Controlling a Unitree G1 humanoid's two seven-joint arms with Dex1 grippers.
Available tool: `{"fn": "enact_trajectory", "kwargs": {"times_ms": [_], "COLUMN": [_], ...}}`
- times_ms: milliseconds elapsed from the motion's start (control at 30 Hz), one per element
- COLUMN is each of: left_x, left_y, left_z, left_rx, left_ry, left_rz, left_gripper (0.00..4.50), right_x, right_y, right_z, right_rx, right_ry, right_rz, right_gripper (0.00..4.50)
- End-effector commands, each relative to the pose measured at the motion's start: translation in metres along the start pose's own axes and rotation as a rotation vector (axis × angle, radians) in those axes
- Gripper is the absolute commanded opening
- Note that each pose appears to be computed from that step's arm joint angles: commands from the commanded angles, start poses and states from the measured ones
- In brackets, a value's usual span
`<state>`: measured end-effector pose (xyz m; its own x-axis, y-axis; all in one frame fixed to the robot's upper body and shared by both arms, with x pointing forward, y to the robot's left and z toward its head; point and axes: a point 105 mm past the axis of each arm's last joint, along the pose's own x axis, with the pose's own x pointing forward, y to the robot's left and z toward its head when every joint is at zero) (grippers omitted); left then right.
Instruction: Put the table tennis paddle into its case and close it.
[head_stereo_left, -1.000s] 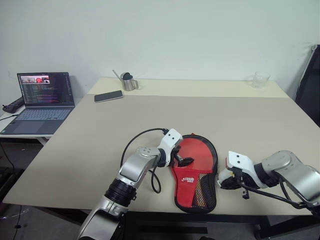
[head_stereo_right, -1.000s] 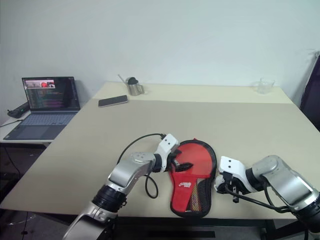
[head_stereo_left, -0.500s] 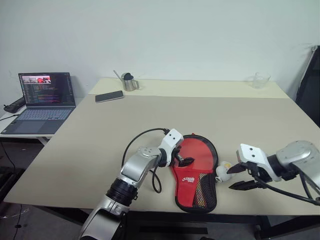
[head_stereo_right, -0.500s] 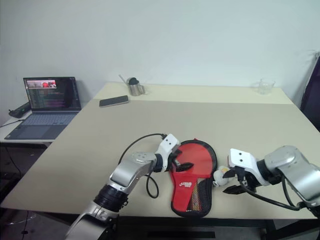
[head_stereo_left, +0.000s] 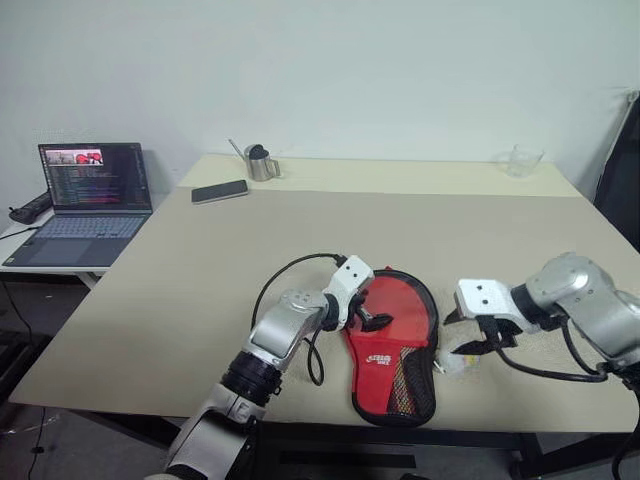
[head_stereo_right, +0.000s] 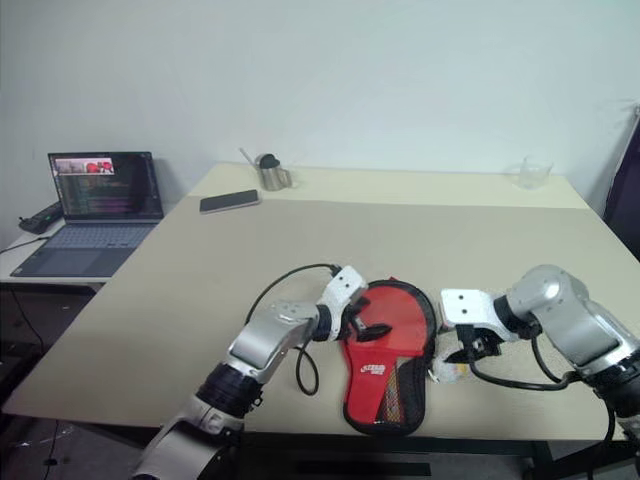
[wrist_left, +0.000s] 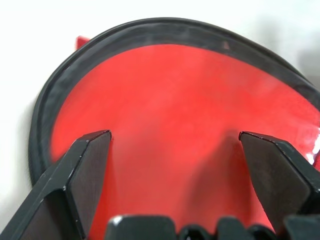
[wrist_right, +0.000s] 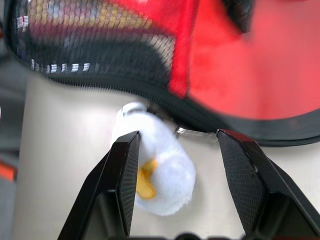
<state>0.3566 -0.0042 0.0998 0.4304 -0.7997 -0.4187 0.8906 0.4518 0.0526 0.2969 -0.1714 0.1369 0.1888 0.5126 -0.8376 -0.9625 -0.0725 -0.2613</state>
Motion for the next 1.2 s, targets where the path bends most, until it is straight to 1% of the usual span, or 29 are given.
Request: {"fn": "enact_trajectory", "kwargs": {"times_ms": [33,100,233,300,500,600,700,800,933,1033,1133,1200], "left_x": [0.010,0.015,0.023,0.025,0.028,0.029,0.030,0.030,0.030,0.030,0.033,0.037], "left_y": [-0.011,-0.010,-0.009,-0.009,-0.013,-0.016,-0.018,-0.019,-0.019,-0.017,-0.016,-0.013], "left_z": [0.021,0.019,0.002,-0.002,0.001,0.000,-0.001,-0.001,-0.002,-0.002,0.003,0.005], "left_rx": [0.058,0.062,0.046,0.041,0.040,0.040,0.040,0.040,0.044,0.043,0.015,0.002], "left_ry": [-0.051,-0.032,0.027,0.039,0.029,0.028,0.030,0.030,0.035,0.037,0.028,0.029], "left_rz": [-0.087,-0.098,-0.097,-0.094,-0.102,-0.108,-0.110,-0.110,-0.106,-0.098,-0.083,-0.057], "left_gripper": [4.50,4.50,4.50,4.50,4.50,4.50,4.50,4.50,4.50,4.50,4.50,4.50], "right_x": [-0.013,-0.016,-0.017,-0.018,-0.007,0.003,0.011,0.014,0.019,0.023,0.020,0.016], "right_y": [-0.006,-0.004,0.001,0.005,0.022,0.025,0.023,0.020,0.017,0.019,0.024,0.026], "right_z": [0.012,0.012,0.012,0.013,0.006,-0.005,-0.015,-0.017,-0.024,-0.026,-0.022,-0.019], "right_rx": [-0.055,-0.049,-0.046,-0.048,-0.050,-0.043,-0.030,-0.023,-0.035,-0.057,-0.069,-0.079], "right_ry": [-0.022,-0.023,-0.029,-0.036,0.010,0.062,0.100,0.104,0.155,0.175,0.159,0.150], "right_rz": [-0.016,-0.002,0.012,0.026,0.088,0.097,0.083,0.068,0.058,0.066,0.080,0.085], "right_gripper": [2.69,2.69,2.69,2.69,2.69,2.69,2.69,2.69,2.69,2.16,1.14,0.63]}}
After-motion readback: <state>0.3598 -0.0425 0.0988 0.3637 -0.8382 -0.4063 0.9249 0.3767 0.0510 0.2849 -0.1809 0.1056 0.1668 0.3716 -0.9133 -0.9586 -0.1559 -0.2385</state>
